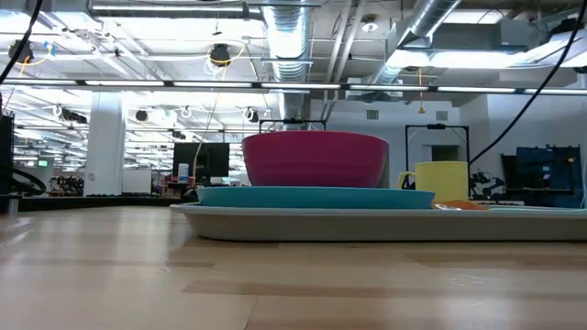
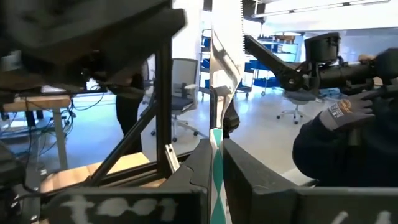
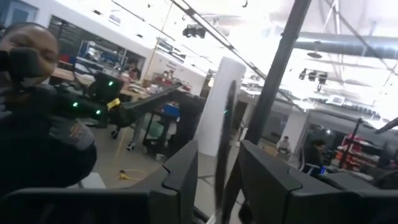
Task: Set up tray
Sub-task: Put the green knife on the brown napkin to the left of the green spoon
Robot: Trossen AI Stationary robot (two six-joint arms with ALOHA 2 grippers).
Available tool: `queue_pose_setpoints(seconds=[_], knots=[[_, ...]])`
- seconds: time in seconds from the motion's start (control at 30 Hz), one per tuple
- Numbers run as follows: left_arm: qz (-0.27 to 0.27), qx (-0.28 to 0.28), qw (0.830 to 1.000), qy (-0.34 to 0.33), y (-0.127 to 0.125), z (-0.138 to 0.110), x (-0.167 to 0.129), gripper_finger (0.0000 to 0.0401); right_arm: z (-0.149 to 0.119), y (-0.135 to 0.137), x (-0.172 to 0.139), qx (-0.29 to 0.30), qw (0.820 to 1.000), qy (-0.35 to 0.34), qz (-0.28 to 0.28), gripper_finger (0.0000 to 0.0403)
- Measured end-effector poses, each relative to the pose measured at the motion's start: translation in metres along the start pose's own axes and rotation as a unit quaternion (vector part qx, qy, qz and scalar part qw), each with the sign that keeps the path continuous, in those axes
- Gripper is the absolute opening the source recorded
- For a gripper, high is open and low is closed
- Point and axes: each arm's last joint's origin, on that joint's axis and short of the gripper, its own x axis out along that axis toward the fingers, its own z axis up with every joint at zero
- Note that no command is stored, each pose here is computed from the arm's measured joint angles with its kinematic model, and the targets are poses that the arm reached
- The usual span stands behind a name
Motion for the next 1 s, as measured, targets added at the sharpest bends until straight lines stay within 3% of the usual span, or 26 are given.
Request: queue_pose_setpoints(seconds=[0.23,0.4,0.73,1.0], knots=[[0.006,0.007,1.0,-0.002,0.001,0.0,0.0,0.0004,0.0,-0.001,0.001,-0.006,1.0,-0.005,-0.009,0.0113],[0.006,0.009,1.0,0.001,0.001,0.0,0.0,0.0004,-0.014,-0.011,0.02,0.002,1.0,0.009,-0.016,0.0113],[-0.033,-0.001,0.999,0.013,-0.01,-0.003,0.003,0.0004,-0.013,-0.023,0.034,0.036,0.998,0.009,0.047,0.0113],[-0.042,-0.002,0.999,0.016,-0.01,-0.003,0.003,0.0004,-0.014,-0.022,0.034,0.04,0.997,0.01,0.063,0.0096]])
